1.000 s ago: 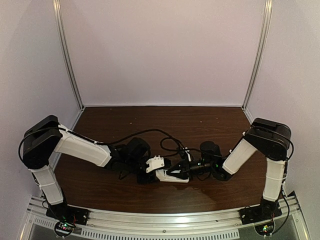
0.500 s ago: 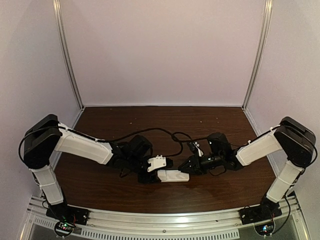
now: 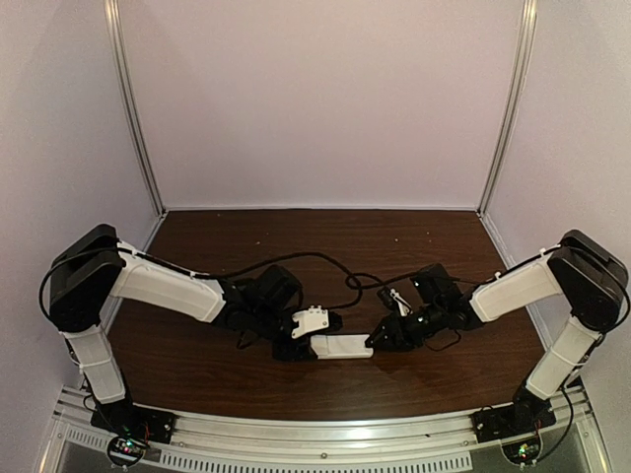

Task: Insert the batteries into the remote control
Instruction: Hold the remote control without the battery cover at the center of the board, then place the battery cover on the remote control without the battery cover, then load the battery cover onto the remote control without the battery cover, then pick up the remote control from the center of the board.

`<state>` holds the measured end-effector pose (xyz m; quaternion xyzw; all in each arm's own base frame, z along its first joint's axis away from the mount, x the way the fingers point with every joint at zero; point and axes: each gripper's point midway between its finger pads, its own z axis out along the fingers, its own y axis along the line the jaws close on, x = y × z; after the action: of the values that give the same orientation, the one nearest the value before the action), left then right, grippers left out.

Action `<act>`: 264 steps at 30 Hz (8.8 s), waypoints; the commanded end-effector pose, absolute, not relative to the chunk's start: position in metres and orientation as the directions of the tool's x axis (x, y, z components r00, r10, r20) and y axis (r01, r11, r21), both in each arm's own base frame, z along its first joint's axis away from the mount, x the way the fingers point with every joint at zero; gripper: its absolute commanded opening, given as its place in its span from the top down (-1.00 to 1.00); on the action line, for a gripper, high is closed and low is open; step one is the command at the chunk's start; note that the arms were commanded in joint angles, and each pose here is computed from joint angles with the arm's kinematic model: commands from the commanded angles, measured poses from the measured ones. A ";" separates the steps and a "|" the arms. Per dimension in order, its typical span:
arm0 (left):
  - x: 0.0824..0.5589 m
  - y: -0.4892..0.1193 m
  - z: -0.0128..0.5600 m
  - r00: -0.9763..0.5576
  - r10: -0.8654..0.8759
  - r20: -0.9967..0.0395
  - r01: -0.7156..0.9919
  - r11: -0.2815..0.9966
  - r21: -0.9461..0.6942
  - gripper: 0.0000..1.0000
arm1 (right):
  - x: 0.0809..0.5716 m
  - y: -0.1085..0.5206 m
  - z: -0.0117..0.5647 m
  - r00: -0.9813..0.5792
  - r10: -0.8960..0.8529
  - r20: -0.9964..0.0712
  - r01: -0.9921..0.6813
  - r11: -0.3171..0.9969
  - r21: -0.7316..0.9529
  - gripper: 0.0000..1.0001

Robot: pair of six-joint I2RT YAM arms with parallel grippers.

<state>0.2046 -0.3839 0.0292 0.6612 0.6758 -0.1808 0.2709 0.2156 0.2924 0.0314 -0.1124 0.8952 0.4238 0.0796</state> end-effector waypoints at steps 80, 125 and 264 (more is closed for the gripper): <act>0.239 -0.339 0.155 -0.408 0.357 -0.841 0.798 0.586 -0.138 -0.87 | 0.230 0.300 0.016 -0.968 -0.162 -0.193 -0.252 0.594 0.764 0.34; 0.225 -0.370 0.037 -0.843 0.284 -0.457 0.491 0.753 -0.438 0.44 | 0.215 0.294 0.004 -0.974 -0.166 -0.151 -0.221 0.588 0.778 0.41; 0.207 -0.449 0.028 0.134 0.878 -0.459 0.988 -0.151 -0.001 -0.70 | 0.275 0.170 0.245 -0.507 0.185 -0.842 -0.460 0.768 0.446 -0.99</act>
<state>0.2174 -0.4482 0.0404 0.7220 0.6413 -0.1799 0.1871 0.2789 0.1679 0.2522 -0.0826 0.7941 0.3247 0.5071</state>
